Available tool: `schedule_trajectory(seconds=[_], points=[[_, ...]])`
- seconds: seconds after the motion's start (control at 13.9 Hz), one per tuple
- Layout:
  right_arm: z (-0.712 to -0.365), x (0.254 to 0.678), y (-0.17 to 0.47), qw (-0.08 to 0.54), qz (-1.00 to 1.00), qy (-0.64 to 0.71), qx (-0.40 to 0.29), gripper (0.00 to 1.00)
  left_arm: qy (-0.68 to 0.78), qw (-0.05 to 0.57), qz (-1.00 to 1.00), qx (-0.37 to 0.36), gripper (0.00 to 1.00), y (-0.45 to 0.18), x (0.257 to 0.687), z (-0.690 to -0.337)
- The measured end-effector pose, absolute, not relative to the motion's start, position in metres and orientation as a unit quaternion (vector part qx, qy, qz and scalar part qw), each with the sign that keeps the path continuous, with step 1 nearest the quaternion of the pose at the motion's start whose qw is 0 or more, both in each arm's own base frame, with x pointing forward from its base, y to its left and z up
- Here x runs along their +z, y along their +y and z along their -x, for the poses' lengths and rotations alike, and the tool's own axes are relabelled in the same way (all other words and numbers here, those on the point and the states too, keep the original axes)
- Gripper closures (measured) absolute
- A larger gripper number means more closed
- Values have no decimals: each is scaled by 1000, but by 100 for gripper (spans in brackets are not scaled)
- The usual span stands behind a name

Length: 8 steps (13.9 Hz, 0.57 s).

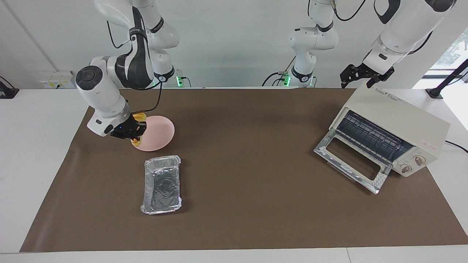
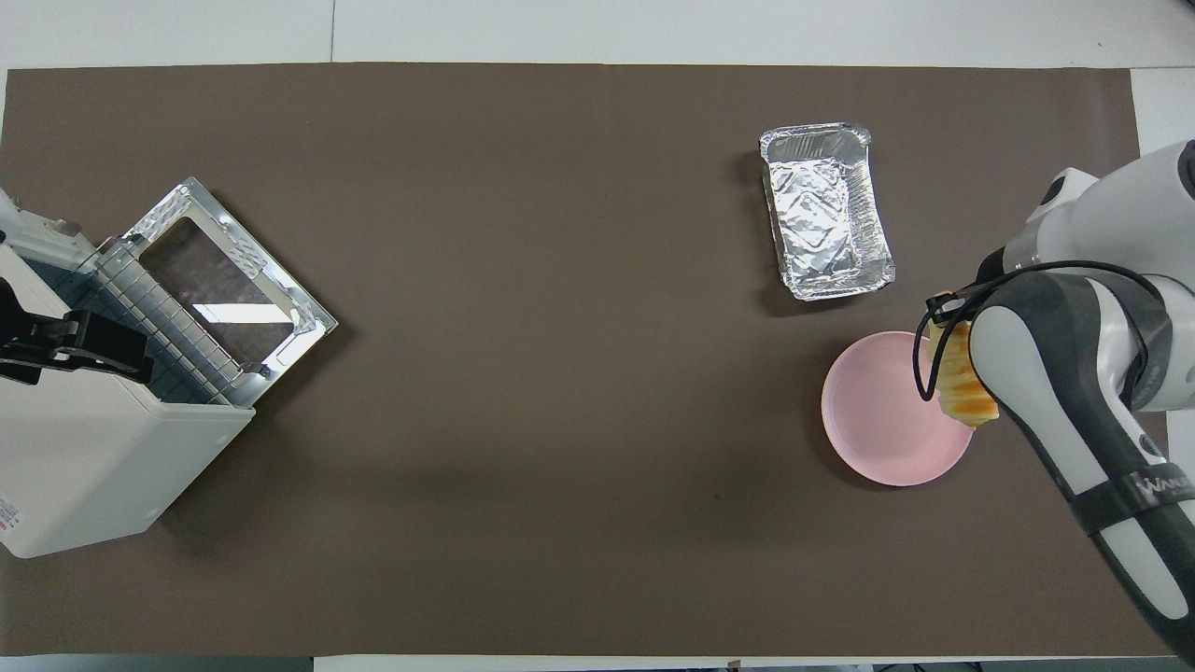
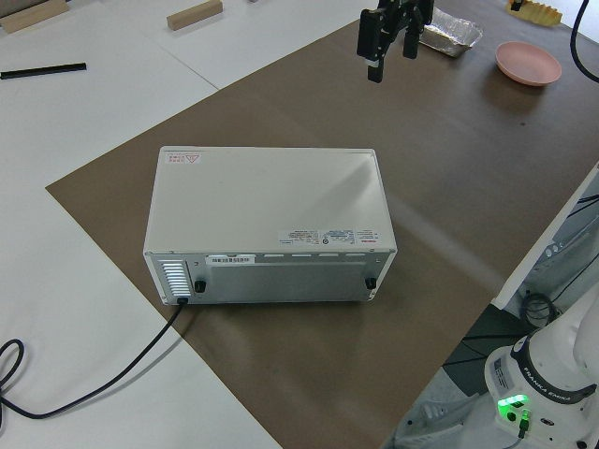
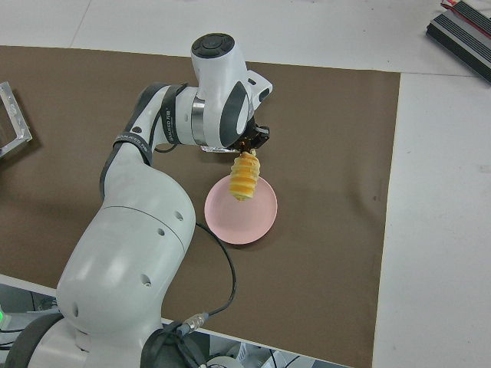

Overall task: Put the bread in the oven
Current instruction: 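Lift the bread roll with the right gripper toward the foil tray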

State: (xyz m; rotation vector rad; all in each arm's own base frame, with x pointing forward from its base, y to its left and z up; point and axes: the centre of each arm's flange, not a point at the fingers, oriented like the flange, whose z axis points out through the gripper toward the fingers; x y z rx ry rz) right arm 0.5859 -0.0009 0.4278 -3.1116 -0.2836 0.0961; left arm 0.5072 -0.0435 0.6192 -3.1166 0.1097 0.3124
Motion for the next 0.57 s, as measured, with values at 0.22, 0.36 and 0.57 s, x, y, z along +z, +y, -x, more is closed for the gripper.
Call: schedule_trajectory(seconds=[0.22, 0.36, 0.57], points=[[-613, 446, -1, 9, 996, -84, 10, 90, 35, 4, 994, 100, 0, -43, 619, -507], [-635, 457, 1, 10, 997, -74, 15, 90, 35, 4, 994, 100, 0, -43, 619, -507], [-682, 443, 13, 9, 999, -46, 17, 90, 35, 4, 994, 100, 0, -43, 619, -507]])
